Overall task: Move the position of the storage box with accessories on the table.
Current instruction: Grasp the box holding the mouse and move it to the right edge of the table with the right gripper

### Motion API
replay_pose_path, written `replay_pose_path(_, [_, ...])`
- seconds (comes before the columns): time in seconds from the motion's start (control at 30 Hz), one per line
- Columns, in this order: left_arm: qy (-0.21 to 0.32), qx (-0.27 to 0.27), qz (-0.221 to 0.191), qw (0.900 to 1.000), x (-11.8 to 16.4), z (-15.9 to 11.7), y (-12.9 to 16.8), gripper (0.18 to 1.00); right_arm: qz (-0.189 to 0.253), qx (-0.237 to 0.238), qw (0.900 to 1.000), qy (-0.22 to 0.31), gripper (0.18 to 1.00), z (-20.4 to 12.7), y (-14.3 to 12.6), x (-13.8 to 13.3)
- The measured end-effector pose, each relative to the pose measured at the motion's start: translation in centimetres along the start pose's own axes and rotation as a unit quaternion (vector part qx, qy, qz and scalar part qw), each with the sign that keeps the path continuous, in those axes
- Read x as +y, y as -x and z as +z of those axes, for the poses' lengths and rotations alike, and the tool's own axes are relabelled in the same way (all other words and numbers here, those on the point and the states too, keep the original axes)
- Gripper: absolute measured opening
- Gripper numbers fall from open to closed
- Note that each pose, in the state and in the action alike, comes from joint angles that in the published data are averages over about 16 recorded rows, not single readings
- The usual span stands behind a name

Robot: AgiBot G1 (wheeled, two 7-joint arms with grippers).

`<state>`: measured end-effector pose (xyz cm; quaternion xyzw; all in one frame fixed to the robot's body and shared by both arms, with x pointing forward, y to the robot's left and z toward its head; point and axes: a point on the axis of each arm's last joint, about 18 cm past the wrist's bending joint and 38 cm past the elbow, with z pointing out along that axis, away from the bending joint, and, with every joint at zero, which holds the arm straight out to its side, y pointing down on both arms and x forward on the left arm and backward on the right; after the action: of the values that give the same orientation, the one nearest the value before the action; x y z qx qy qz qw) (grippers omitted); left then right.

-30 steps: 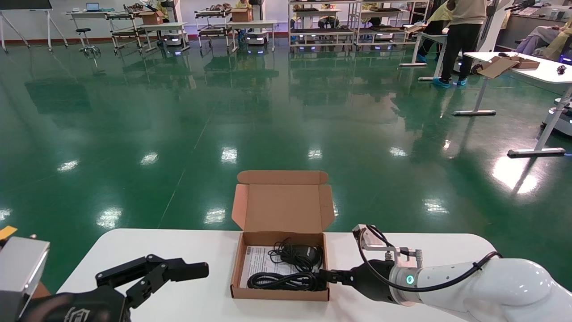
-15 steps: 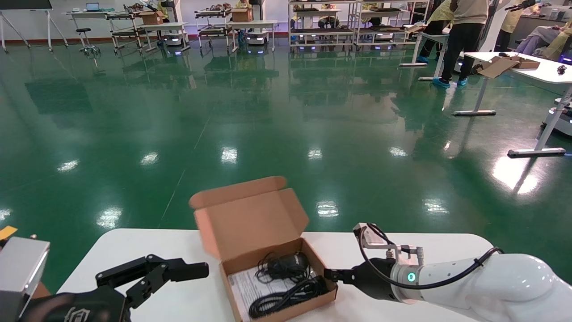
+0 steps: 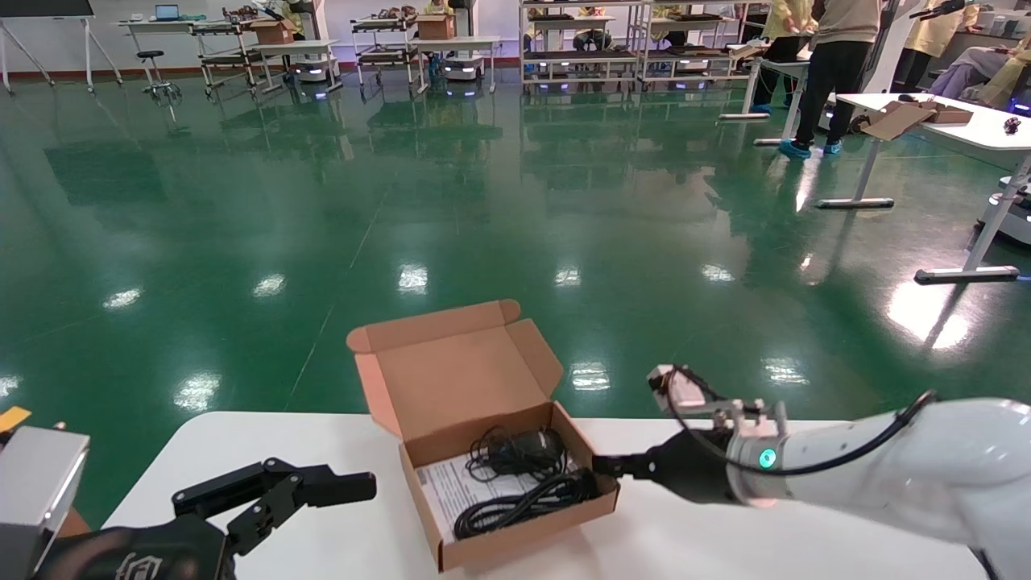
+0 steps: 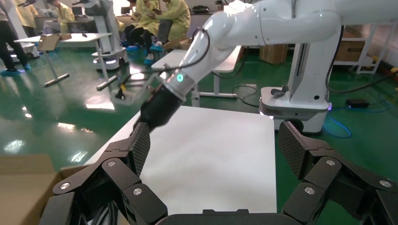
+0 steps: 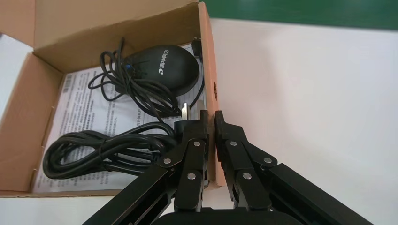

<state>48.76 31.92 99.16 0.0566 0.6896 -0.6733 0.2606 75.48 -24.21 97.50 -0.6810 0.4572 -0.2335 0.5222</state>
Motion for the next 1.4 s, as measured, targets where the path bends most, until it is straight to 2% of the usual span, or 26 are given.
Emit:
replay_pose_path(0.43, [0.0,0.0,0.0,1.0,0.0,0.0,0.0,1.0,-0.034,0.005,0.999,-0.027,0.208,-8.6,-1.9,-6.6])
replay_pose_path(0.8, [0.0,0.0,0.0,1.0,0.0,0.0,0.0,1.0,-0.047,0.049,0.995,-0.068,0.207,-18.5,-5.4,-10.8])
replay_pose_path(1.1, [0.0,0.0,0.0,1.0,0.0,0.0,0.0,1.0,-0.035,0.114,0.987,-0.107,0.207,-25.7,-9.8,-11.5])
replay_pose_path(1.4, [0.0,0.0,0.0,1.0,0.0,0.0,0.0,1.0,-0.013,0.181,0.975,-0.13,0.207,-29.8,-14.4,-9.9])
